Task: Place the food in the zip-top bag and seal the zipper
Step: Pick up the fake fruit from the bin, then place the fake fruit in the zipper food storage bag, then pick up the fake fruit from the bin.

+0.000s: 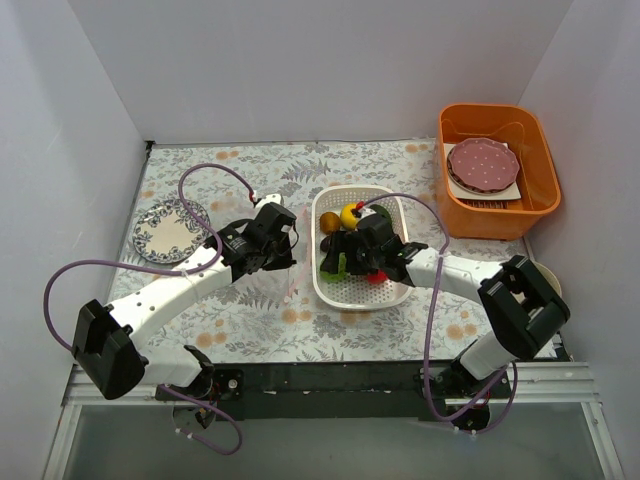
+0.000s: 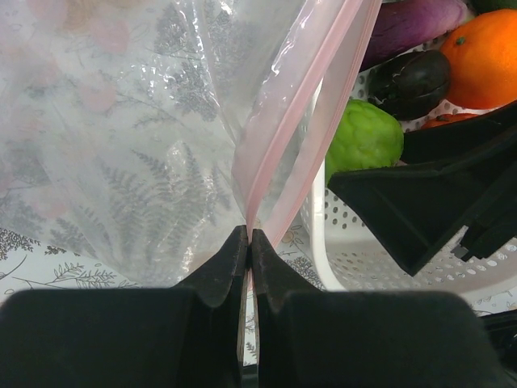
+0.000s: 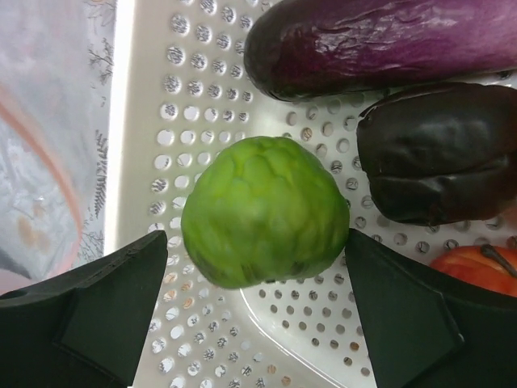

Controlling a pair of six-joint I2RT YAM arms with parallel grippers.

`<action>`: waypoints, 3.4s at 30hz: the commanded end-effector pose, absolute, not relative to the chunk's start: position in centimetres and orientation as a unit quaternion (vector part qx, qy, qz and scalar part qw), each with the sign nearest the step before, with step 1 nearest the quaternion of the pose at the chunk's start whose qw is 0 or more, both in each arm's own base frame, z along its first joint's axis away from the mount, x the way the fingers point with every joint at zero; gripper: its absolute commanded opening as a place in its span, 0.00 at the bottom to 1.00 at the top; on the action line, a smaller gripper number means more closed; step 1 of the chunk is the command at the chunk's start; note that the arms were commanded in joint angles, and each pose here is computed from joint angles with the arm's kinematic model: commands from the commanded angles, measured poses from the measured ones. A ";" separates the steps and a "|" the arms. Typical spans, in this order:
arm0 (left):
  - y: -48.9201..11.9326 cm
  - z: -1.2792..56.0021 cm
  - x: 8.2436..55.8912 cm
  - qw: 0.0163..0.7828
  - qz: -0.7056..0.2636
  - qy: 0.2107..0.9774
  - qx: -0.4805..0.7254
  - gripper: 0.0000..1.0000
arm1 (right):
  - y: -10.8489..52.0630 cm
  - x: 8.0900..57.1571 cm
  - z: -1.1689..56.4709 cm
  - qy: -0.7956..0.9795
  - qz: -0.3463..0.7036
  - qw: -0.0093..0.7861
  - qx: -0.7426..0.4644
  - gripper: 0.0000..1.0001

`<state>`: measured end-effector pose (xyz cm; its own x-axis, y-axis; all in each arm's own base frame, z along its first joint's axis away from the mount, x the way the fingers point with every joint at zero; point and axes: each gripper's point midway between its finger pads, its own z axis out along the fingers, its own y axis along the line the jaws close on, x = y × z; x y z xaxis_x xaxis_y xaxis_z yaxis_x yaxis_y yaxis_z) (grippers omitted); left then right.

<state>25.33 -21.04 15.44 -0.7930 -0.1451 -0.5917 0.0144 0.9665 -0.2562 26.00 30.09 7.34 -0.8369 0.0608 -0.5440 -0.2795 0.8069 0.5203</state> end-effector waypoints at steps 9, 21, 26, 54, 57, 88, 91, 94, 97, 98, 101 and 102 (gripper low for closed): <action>-21.0 17.3 25.2 0.339 -0.144 0.929 -0.041 0.00 | 30.9 26.5 8.2 0.898 0.330 0.287 -0.052 0.46; -21.4 17.4 25.4 0.336 -0.146 0.930 -0.035 0.00 | 30.4 25.4 16.1 0.839 0.404 0.362 -0.057 0.28; -22.2 17.7 25.6 0.331 -0.158 0.930 -0.030 0.00 | 31.8 24.3 19.2 0.800 0.453 0.383 -0.088 0.27; -23.3 22.3 23.7 0.299 -0.216 0.927 -0.064 0.00 | 35.7 25.8 19.0 0.826 0.395 0.372 -0.152 0.33; -22.5 22.2 23.1 0.289 -0.204 0.932 -0.080 0.00 | 36.2 25.9 19.2 0.826 0.397 0.367 -0.160 0.34; -20.3 22.2 23.4 0.323 -0.192 0.915 -0.145 0.00 | 33.1 25.0 19.6 0.824 0.395 0.392 -0.101 0.98; -20.7 22.3 23.4 0.321 -0.200 0.915 -0.139 0.00 | 31.2 25.4 18.8 0.839 0.361 0.401 -0.066 0.98; -20.8 22.4 23.5 0.325 -0.207 0.912 -0.140 0.00 | 28.9 25.5 17.4 0.860 0.320 0.398 -0.023 0.98; -20.9 22.3 23.5 0.329 -0.211 0.910 -0.137 0.00 | 26.3 25.4 15.6 0.880 0.283 0.381 0.019 0.98; -20.9 22.3 23.6 0.330 -0.212 0.909 -0.138 0.00 | 25.4 25.9 15.3 0.883 0.277 0.378 0.031 0.98; -21.1 22.2 23.6 0.333 -0.218 0.907 -0.135 0.00 | 24.2 25.5 14.3 0.891 0.273 0.363 0.021 0.98; -21.1 22.1 23.6 0.332 -0.219 0.908 -0.133 0.00 | 23.6 25.7 14.1 0.893 0.265 0.363 0.027 0.98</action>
<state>23.43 -21.02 20.86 -0.7707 -0.3721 -0.5173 -0.1285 0.8859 -0.4457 25.51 26.21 15.30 -0.7254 0.2201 -0.6522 -0.2214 0.8225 0.5239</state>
